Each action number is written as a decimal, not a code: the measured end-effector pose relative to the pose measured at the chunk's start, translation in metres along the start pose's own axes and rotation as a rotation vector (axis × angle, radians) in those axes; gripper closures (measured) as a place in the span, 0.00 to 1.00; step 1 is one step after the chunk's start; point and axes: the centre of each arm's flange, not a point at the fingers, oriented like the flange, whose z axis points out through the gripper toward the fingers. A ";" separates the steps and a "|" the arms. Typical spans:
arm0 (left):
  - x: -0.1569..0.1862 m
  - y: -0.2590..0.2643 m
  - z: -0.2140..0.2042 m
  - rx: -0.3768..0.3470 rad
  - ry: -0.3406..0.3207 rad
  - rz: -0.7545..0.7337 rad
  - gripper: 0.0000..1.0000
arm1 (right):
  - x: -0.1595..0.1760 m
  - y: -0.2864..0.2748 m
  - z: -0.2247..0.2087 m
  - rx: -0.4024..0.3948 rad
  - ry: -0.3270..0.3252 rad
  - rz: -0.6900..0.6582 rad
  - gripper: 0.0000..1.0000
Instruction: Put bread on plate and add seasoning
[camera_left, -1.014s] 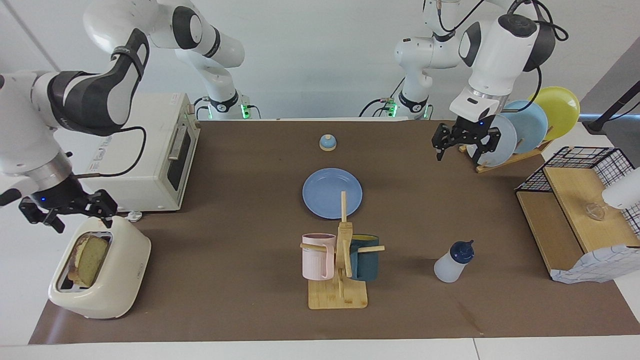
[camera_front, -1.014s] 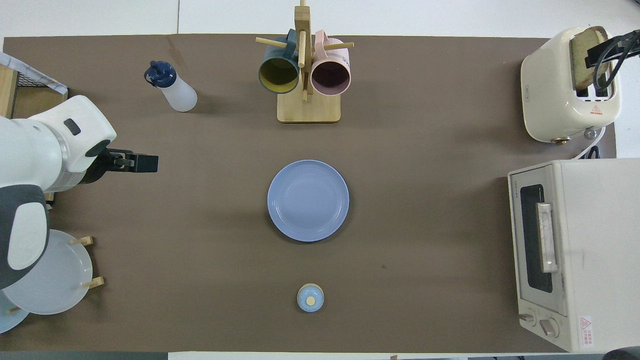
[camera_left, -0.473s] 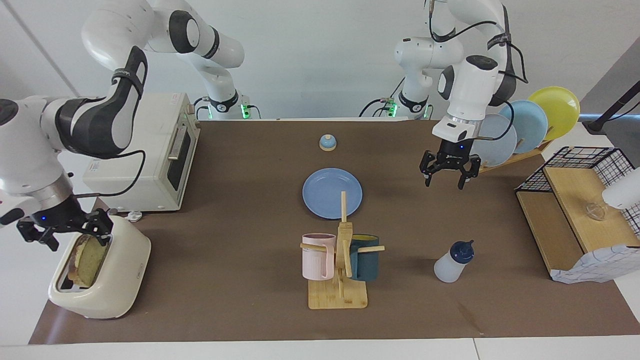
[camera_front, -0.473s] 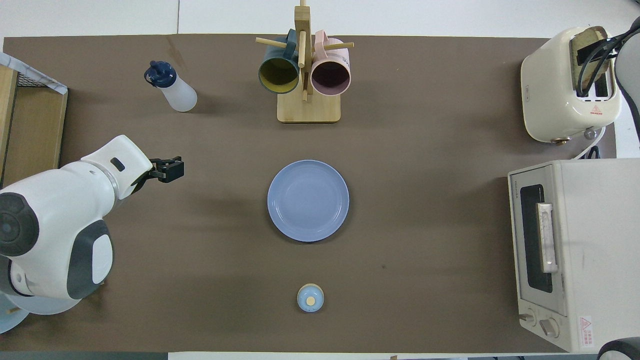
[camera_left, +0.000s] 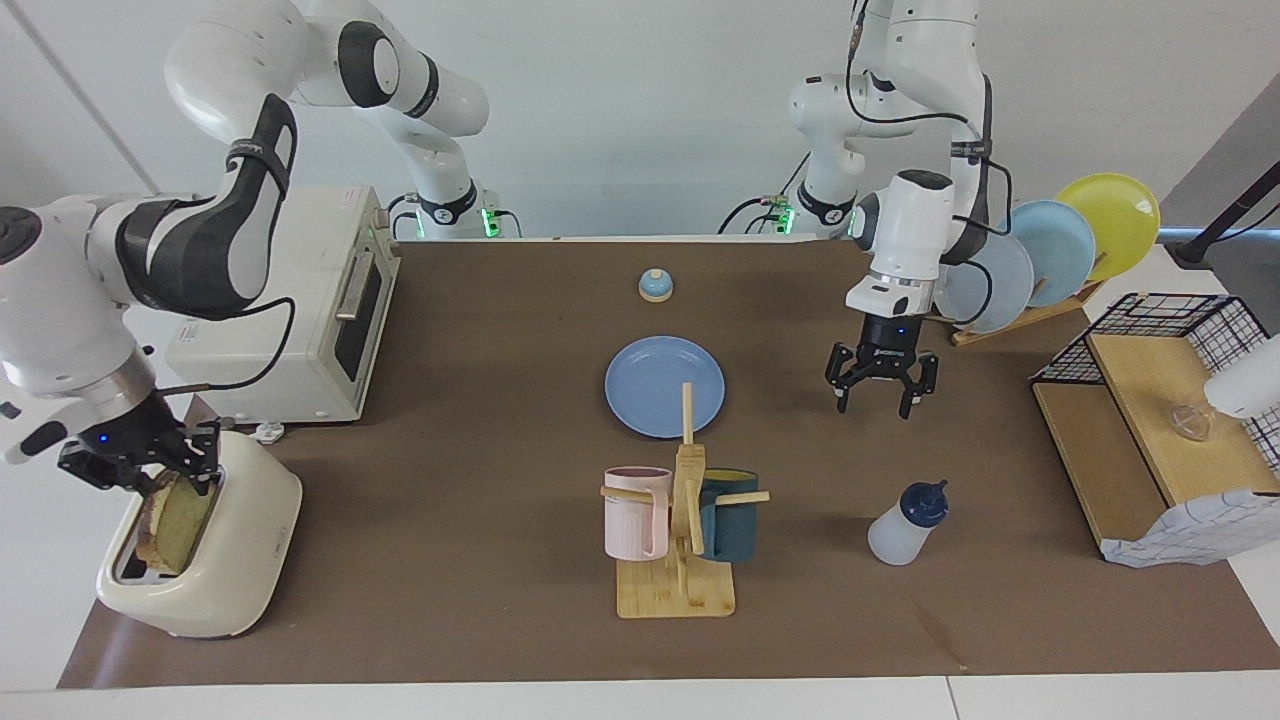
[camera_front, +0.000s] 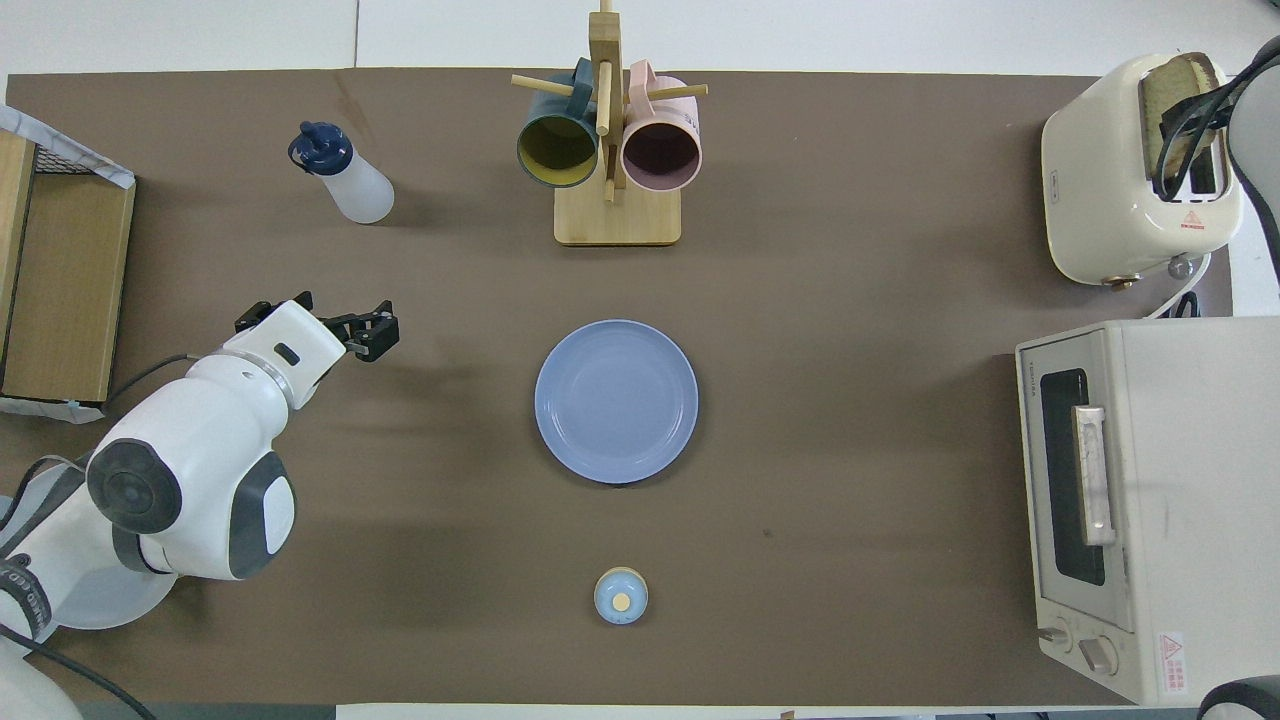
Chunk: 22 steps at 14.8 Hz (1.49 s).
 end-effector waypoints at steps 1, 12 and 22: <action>-0.002 0.000 0.008 -0.002 0.017 -0.009 0.00 | -0.003 0.003 -0.001 0.003 -0.008 -0.010 0.68; 0.036 -0.004 0.047 -0.008 0.127 -0.027 0.00 | -0.005 -0.072 -0.123 -0.009 0.030 -0.180 0.93; 0.069 -0.026 0.074 0.020 0.189 -0.050 0.00 | -0.074 -0.229 -0.210 0.510 -0.119 0.120 0.93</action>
